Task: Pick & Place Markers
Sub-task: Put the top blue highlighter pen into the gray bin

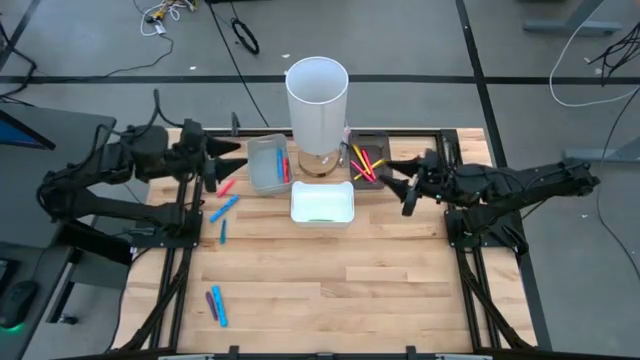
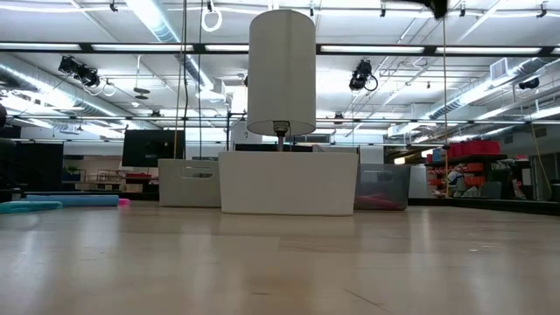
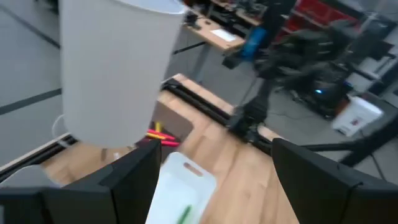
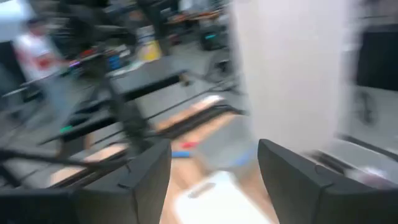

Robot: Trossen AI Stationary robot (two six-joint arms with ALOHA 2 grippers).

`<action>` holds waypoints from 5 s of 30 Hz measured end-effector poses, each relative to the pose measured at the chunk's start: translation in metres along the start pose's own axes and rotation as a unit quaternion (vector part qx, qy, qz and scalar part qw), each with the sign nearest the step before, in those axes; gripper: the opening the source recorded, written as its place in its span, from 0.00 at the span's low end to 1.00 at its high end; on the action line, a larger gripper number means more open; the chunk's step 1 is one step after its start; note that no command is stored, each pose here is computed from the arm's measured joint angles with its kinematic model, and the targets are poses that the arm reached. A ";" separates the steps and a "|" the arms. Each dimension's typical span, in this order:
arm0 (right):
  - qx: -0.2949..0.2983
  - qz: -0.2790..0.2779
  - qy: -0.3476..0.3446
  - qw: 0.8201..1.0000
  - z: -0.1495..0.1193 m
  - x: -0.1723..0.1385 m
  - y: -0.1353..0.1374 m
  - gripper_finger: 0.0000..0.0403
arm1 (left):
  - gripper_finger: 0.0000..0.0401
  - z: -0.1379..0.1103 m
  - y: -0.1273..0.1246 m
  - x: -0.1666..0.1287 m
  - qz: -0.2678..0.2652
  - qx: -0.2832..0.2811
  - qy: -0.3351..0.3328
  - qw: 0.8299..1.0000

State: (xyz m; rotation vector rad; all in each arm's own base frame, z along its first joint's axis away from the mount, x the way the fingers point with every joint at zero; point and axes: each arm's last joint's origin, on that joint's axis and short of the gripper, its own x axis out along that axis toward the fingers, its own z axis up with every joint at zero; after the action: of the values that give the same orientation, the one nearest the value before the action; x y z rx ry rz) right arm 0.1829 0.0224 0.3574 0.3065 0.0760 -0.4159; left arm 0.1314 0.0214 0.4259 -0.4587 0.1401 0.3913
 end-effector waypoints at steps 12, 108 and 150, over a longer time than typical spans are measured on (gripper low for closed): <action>0.059 -0.038 -0.041 0.997 -0.080 -0.045 -0.070 0.60 | 0.78 -0.005 -0.010 -0.004 -0.039 -0.020 0.019 0.999; 0.002 -0.007 0.041 0.999 -0.172 -0.057 -0.112 0.60 | 0.78 -0.035 -0.011 -0.017 -0.029 -0.037 0.160 0.986; 0.002 -0.007 0.042 0.999 -0.172 -0.057 -0.112 0.60 | 0.78 -0.074 0.061 0.047 0.384 -0.021 0.452 0.805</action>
State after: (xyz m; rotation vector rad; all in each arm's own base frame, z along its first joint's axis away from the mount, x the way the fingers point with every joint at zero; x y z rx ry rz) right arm 0.0831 -0.0001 0.1700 0.3268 0.1589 -0.4162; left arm 0.1468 0.0536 0.3255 -0.5937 1.2889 0.9512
